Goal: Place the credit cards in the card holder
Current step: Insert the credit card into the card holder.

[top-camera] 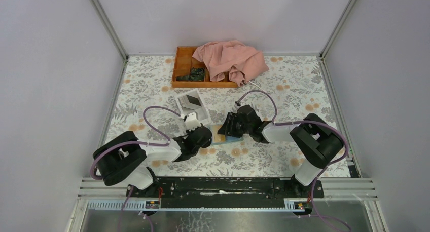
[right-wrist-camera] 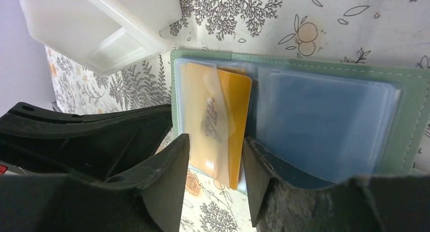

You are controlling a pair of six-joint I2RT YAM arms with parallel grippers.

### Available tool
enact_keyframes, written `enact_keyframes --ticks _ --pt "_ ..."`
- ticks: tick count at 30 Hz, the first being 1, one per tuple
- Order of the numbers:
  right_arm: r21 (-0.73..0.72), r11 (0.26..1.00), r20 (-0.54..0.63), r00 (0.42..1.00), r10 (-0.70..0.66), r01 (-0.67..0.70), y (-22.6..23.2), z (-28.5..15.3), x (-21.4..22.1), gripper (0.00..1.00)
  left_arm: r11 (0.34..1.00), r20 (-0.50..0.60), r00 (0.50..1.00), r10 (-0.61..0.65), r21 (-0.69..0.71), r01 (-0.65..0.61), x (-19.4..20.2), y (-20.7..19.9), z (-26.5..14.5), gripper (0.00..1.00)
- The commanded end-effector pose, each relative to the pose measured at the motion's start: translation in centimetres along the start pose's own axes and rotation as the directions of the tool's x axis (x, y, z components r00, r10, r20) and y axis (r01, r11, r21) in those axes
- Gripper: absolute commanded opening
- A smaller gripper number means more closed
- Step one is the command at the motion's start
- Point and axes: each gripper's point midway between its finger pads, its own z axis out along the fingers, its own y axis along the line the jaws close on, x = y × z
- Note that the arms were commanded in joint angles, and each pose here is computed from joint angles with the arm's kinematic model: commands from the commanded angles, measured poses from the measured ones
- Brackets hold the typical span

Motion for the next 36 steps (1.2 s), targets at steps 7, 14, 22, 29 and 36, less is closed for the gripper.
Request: enact_keyframes --ticks 7,14,22,29,36 --pt "0.168 0.981 -0.008 0.996 -0.093 0.093 -2.1 -1.0 -0.2 0.52 0.990 -0.161 0.982 0.099 -0.079 -0.113 4.3 3.6 -0.5 0.00" --pt "0.215 0.967 -0.002 0.990 -0.141 0.138 -2.2 -0.8 -0.6 0.52 0.991 -0.159 0.982 0.098 -0.080 -0.112 4.3 3.6 -0.4 0.00" --pt "0.216 0.961 0.016 0.983 -0.181 0.173 -1.4 -0.9 -1.2 0.52 0.991 -0.162 0.981 0.108 -0.056 -0.119 4.3 2.6 0.0 0.00" --pt "0.193 0.959 0.010 0.977 -0.214 0.208 -0.3 -0.5 -1.3 0.52 0.990 -0.167 0.978 0.123 -0.054 -0.134 4.3 2.2 0.4 0.00" --pt "0.173 0.955 -0.014 0.970 -0.242 0.241 0.5 0.3 -0.9 0.52 0.987 -0.160 0.978 0.135 -0.067 -0.148 4.1 1.9 0.9 0.00"
